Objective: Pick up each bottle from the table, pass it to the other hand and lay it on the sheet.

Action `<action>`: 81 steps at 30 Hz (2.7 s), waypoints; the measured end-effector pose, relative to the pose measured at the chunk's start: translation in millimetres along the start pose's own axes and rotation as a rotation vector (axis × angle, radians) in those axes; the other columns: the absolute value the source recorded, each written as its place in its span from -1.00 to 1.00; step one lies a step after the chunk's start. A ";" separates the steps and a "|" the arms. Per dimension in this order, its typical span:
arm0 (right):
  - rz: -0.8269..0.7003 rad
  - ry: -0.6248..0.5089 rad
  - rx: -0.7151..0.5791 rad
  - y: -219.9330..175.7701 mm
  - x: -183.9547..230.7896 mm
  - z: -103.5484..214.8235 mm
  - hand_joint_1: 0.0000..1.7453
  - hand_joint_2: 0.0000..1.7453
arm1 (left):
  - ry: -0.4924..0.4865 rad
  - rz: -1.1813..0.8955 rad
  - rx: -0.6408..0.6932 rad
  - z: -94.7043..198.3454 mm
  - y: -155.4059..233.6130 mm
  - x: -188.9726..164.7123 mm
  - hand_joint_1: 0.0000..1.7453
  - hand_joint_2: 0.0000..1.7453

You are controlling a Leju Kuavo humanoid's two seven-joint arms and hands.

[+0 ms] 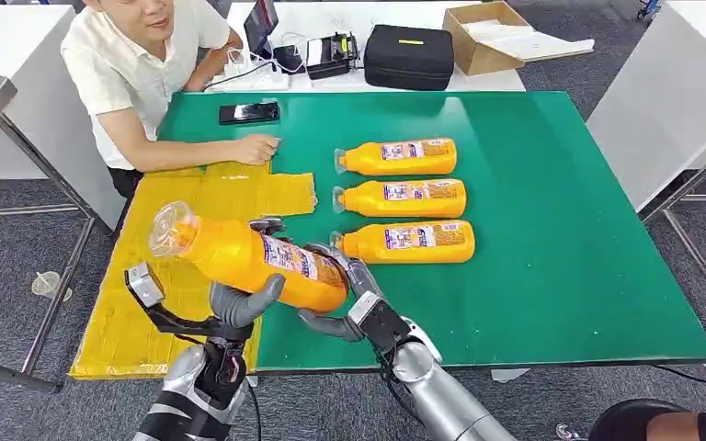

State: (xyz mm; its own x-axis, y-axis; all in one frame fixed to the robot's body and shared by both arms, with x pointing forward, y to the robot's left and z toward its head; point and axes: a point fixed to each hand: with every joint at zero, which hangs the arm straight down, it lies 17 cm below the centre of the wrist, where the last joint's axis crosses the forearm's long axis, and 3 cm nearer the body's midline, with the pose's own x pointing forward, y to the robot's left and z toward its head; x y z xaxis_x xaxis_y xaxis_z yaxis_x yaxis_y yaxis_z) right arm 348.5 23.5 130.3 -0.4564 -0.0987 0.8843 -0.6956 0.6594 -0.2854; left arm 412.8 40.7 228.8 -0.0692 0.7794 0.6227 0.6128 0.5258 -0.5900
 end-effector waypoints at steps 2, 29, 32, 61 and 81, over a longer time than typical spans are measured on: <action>-0.007 0.004 0.001 2.1 -1.3 0.4 -1.00 1.00 | -0.006 -0.025 0.006 0.4 0.1 0.7 1.00 1.00; 0.400 0.062 -0.395 -79.1 -5.3 10.7 -1.00 1.00 | -0.003 -0.376 0.044 13.4 14.7 3.0 1.00 1.00; 0.546 0.038 -0.530 -122.6 16.5 18.3 -1.00 1.00 | 0.004 -0.461 0.034 19.6 17.8 6.2 1.00 1.00; 0.865 -0.091 -0.741 -198.3 98.6 54.9 -1.00 1.00 | 0.686 -1.933 -0.295 25.5 202.6 -39.3 1.00 1.00; 0.751 -0.132 -0.693 -189.2 95.4 37.3 -1.00 1.00 | 0.983 -1.751 -0.260 35.2 241.1 -53.8 -1.00 1.00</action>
State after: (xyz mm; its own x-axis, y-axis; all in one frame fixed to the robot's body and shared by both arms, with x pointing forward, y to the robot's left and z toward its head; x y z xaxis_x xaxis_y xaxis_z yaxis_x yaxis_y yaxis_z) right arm 415.9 -138.5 254.9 -0.7277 0.4628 0.5062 0.2481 0.8657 -0.4348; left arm 536.6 137.5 34.9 -0.2848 -0.8733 0.3952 0.4579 0.2383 0.8565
